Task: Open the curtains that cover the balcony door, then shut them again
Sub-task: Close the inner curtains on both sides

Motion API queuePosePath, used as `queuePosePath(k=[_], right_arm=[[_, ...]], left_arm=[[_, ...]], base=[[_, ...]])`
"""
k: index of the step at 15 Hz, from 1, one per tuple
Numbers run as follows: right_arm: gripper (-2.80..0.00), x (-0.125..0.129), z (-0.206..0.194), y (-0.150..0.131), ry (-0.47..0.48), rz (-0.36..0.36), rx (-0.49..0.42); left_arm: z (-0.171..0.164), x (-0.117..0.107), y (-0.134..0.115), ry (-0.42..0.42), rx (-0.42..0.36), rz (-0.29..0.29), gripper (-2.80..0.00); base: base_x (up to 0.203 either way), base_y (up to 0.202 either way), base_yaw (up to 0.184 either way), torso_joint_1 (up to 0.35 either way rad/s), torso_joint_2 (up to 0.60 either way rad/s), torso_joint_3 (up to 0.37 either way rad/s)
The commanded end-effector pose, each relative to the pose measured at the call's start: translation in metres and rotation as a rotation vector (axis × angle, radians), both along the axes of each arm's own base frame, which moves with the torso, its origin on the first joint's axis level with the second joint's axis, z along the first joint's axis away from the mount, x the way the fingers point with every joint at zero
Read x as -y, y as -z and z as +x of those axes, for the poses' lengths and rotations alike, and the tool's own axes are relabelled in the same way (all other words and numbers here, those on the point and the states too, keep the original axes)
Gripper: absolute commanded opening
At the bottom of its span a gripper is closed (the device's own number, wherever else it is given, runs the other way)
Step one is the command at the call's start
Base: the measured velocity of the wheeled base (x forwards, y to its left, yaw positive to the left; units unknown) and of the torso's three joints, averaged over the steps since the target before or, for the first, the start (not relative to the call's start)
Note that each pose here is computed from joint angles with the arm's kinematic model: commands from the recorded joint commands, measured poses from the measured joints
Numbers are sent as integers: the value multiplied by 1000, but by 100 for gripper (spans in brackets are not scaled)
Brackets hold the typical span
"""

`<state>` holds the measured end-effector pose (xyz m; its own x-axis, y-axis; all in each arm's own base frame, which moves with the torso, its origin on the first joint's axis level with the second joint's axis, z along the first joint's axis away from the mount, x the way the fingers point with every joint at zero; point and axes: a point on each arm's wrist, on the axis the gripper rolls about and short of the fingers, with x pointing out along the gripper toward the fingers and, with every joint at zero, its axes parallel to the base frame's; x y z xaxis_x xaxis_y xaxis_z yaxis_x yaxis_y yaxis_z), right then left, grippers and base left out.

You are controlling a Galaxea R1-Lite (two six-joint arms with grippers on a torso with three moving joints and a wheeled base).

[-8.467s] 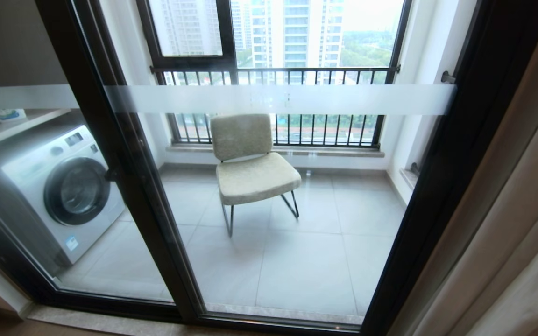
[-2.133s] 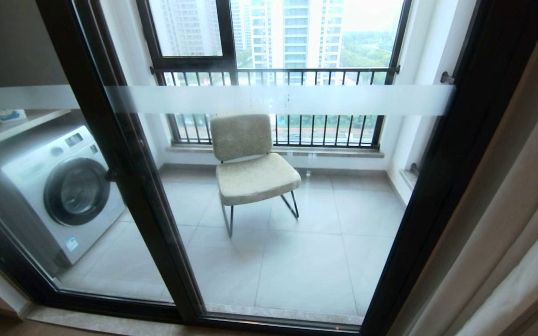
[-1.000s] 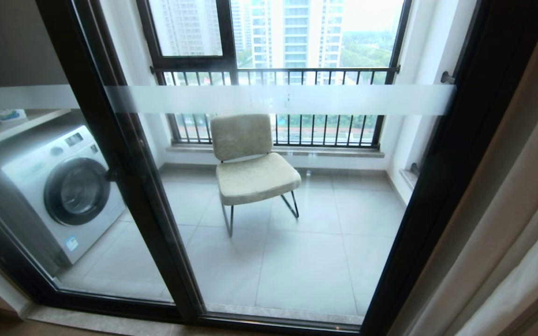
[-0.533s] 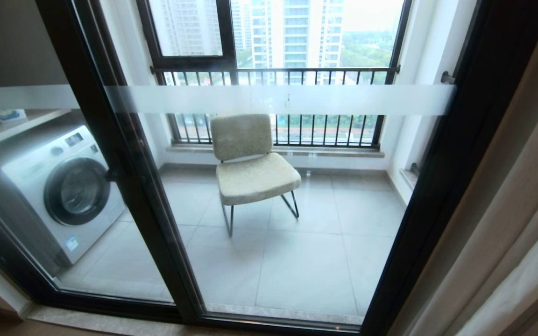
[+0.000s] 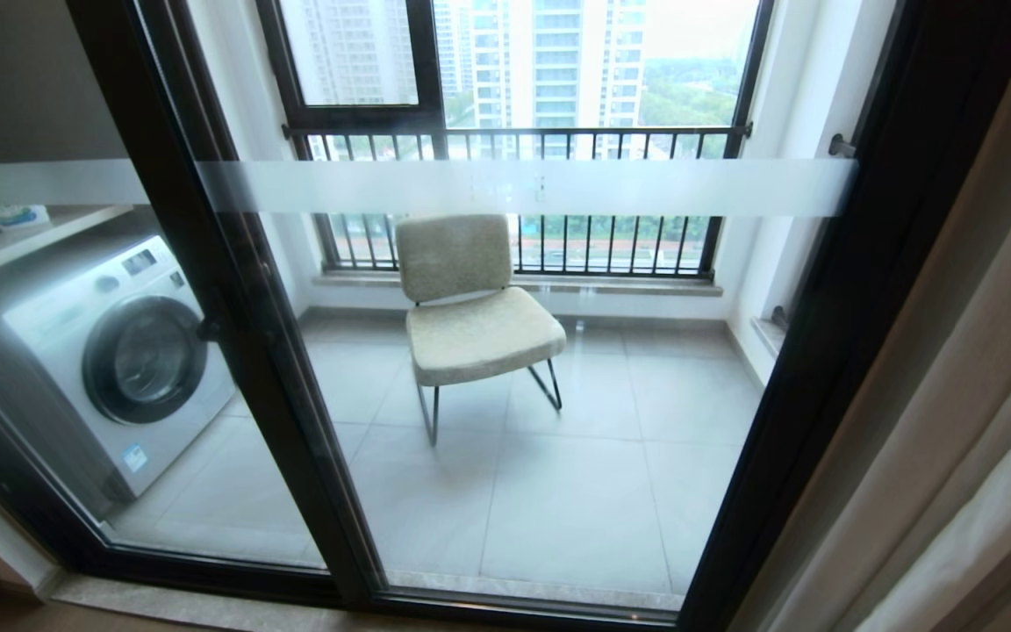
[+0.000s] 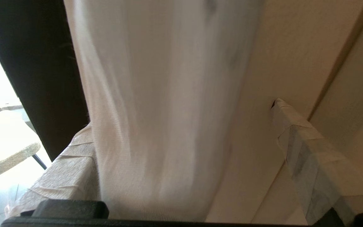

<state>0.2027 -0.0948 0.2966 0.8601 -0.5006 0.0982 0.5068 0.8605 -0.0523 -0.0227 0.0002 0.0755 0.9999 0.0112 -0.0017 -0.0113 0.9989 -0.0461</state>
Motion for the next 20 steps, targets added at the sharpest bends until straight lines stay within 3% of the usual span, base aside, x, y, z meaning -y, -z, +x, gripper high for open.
queuePosePath(k=[1, 8, 9, 17, 20], right_arm=[[0, 7, 14, 6, 1, 7, -16], [0, 10, 21, 9, 3, 2, -6], [-280, 10, 21, 8, 3, 2, -2], [-280, 8, 19, 3, -9, -7, 24], [-280, 4, 20, -2, -74, -20, 33]], left_arm=[[0, 0, 0, -1, 0, -1, -280], [0, 0, 0, -1, 0, -1, -280], [0, 0, 0, -1, 0, -1, -280], [0, 0, 0, -1, 0, -1, -280], [0, 0, 0, -1, 0, -1, -280]], base=[[0, 0, 0, 0, 0, 0], [0, 0, 0, 0, 0, 0], [0, 0, 0, 0, 0, 0], [0, 0, 0, 0, 0, 0], [0, 0, 0, 0, 0, 0]])
